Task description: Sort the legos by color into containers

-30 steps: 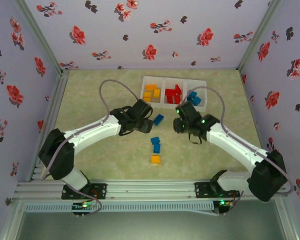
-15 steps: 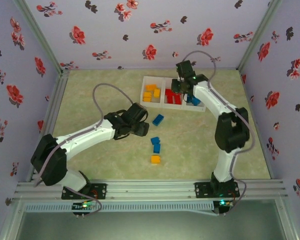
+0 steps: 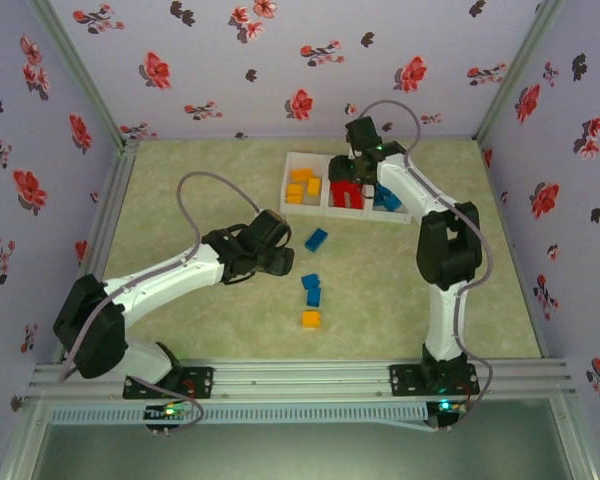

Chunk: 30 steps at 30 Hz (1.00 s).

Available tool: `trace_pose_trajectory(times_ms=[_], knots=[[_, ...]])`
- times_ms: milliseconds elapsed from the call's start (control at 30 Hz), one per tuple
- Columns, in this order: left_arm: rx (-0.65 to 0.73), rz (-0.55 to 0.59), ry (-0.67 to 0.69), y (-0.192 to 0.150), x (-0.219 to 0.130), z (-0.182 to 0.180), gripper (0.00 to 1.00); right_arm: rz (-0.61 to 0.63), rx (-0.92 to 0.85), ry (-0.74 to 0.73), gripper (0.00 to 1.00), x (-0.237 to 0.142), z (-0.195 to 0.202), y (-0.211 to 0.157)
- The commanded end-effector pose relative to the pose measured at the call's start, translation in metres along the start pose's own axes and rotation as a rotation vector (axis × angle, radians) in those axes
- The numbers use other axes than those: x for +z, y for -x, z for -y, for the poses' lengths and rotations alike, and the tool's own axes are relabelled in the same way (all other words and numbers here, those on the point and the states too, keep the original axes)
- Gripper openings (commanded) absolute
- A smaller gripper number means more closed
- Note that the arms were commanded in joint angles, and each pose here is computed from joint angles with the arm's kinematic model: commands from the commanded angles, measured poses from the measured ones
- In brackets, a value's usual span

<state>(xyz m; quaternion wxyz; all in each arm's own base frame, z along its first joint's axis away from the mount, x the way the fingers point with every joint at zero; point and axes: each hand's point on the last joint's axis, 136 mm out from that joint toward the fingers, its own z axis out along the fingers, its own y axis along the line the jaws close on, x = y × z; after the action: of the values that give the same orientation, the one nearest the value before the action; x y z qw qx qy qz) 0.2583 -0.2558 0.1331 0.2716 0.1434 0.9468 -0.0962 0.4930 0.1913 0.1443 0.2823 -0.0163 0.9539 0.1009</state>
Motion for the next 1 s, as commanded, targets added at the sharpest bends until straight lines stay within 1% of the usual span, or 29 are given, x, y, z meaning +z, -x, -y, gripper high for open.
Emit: trace_pose_trajectory(times_ms=[0, 267, 533, 633, 733, 967], knots=[[-0.05, 0.018, 0.01, -0.004, -0.008, -0.002, 0.64, 0.057, -0.002, 0.037, 0.72, -0.032, -0.003, 0.004], [-0.08, 0.001, 0.002, -0.027, -0.009, 0.01, 0.65, 0.065, -0.016, 0.071, 0.72, -0.059, -0.004, -0.03], [-0.165, -0.017, -0.053, -0.059, -0.016, 0.032, 0.66, 0.046, -0.044, 0.059, 0.73, -0.067, -0.006, -0.061], [-0.151, -0.06, -0.088, -0.079, -0.012, 0.048, 0.66, 0.04, -0.042, 0.058, 0.73, -0.068, -0.004, -0.067], [-0.12, -0.108, -0.069, -0.096, -0.006, 0.059, 0.66, 0.032, -0.039, 0.058, 0.73, -0.068, -0.004, -0.075], [-0.1, -0.117, -0.043, -0.108, 0.004, 0.097, 0.67, 0.022, -0.02, 0.059, 0.73, -0.069, -0.004, -0.101]])
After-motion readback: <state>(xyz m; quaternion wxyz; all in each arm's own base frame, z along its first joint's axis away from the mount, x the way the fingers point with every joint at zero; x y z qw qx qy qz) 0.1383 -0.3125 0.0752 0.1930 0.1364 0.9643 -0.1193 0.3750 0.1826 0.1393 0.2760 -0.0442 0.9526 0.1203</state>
